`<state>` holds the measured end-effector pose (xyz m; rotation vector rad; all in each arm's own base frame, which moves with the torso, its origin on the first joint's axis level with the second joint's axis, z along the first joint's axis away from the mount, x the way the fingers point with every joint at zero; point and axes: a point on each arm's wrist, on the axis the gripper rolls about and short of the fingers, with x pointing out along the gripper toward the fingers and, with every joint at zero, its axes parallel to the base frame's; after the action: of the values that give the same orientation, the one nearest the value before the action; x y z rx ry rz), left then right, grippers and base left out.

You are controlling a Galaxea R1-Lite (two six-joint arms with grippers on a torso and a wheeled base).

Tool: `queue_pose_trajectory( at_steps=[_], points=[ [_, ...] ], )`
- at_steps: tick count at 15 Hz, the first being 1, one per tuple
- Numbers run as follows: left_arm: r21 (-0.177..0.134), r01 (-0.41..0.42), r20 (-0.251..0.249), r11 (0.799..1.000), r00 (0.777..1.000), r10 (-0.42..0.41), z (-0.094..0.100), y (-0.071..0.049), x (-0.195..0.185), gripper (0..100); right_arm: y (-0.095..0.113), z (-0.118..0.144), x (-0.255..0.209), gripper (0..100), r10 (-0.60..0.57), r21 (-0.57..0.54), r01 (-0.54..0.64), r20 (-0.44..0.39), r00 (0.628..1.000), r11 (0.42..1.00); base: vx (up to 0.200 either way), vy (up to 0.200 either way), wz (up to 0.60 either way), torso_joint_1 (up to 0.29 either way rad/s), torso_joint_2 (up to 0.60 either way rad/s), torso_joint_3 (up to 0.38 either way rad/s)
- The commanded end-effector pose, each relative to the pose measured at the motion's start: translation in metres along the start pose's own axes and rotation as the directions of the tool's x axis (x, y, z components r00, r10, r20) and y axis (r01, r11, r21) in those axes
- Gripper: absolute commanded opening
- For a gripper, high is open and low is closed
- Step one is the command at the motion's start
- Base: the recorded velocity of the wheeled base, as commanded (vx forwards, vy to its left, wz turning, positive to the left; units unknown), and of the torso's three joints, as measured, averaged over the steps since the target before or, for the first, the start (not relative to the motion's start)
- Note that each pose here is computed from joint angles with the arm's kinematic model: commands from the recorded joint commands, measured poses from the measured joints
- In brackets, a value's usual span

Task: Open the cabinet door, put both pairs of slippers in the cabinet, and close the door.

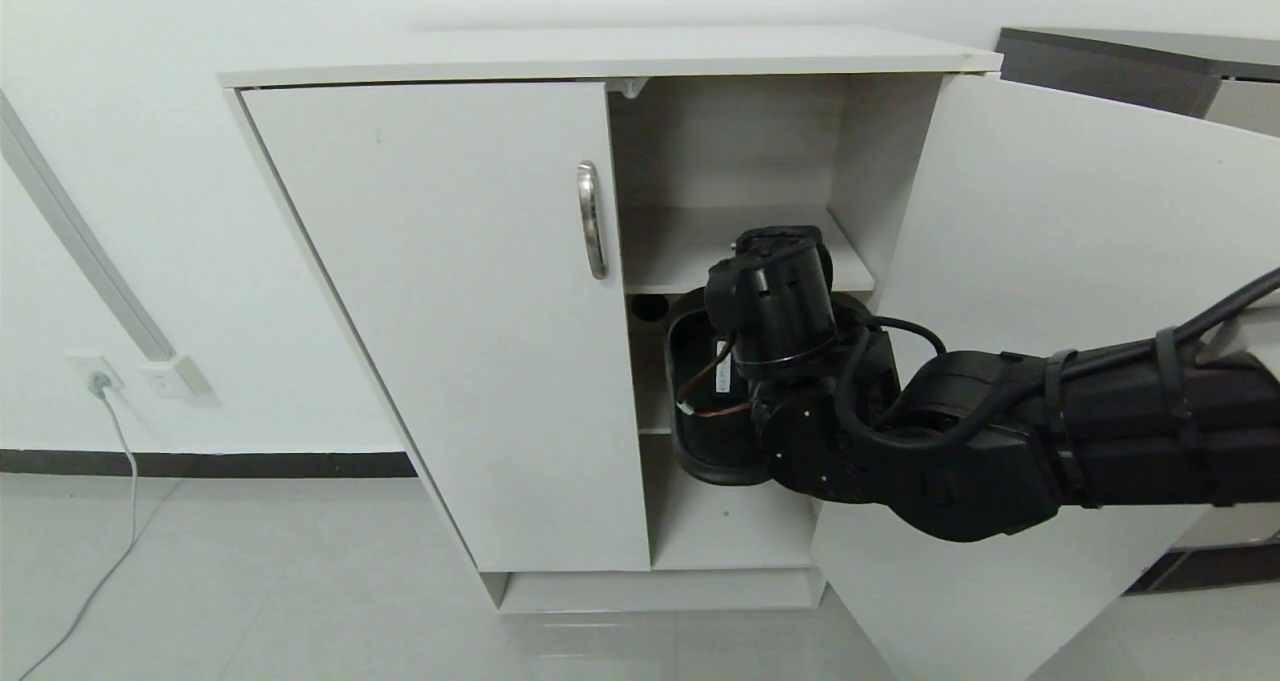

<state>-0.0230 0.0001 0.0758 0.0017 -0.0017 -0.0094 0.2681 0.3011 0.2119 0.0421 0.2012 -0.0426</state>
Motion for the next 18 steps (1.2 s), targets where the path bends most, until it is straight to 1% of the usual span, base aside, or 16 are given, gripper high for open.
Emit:
queue_pose_trajectory(
  at_steps=[1, 7, 9, 11, 12, 14, 18],
  points=[
    [0.0, 0.0, -0.002, 1.0, 1.0, 0.0, 0.0, 0.0, 0.0, 0, -0.001, 0.002, 0.002, 0, -0.003, 0.0, 0.003, 0.005, 1.0, 1.0, 0.0, 0.0, 0.0, 0.0, 0.0, 0.0],
    [0.0, 0.0, -0.002, 1.0, 1.0, 0.0, 0.0, 0.0, 0.0, 0, -0.004, 0.002, 0.006, 0, -0.015, -0.002, 0.015, 0.004, 1.0, 1.0, 0.0, 0.0, 0.0, 0.0, 0.0, 0.0],
    [0.001, 0.0, -0.002, 1.0, 1.0, 0.0, 0.0, 0.0, 0.0, 0, -0.004, 0.004, 0.006, 0, -0.013, 0.003, 0.013, 0.01, 1.0, 1.0, 0.2, 0.0, 0.0, 0.005, 0.01, 0.0],
    [0.001, 0.0, -0.002, 1.0, 1.0, 0.0, 0.0, 0.0, 0.0, 0, -0.003, 0.01, 0.004, 0, -0.008, 0.004, 0.008, 0.024, 1.0, 1.0, 0.2, 0.0, 0.0, 0.002, 0.0, 0.002],
    [0.001, 0.0, -0.002, 1.0, 1.0, 0.0, 0.0, 0.0, 0.0, 0, -0.002, 0.019, -0.002, 0, 0.006, 0.011, -0.006, 0.042, 0.999, 1.0, 0.2, 0.0, 0.0, 0.012, 0.0, -0.007],
    [0.0, 0.0, -0.002, 1.0, 1.0, 0.0, 0.0, 0.0, 0.0, 0, 0.0, 0.024, -0.008, 0, 0.021, 0.006, -0.021, 0.053, 0.998, 1.0, 0.2, 0.0, 0.0, 0.005, 0.0, 0.005],
    [0.0, 0.0, -0.002, 1.0, 1.0, 0.0, 0.0, 0.0, 0.0, 0, 0.003, 0.023, -0.001, 0, 0.013, 0.004, -0.013, 0.053, 0.999, 1.0, 0.2, 0.0, 0.0, 0.001, 0.0, 0.004]
  ],
)
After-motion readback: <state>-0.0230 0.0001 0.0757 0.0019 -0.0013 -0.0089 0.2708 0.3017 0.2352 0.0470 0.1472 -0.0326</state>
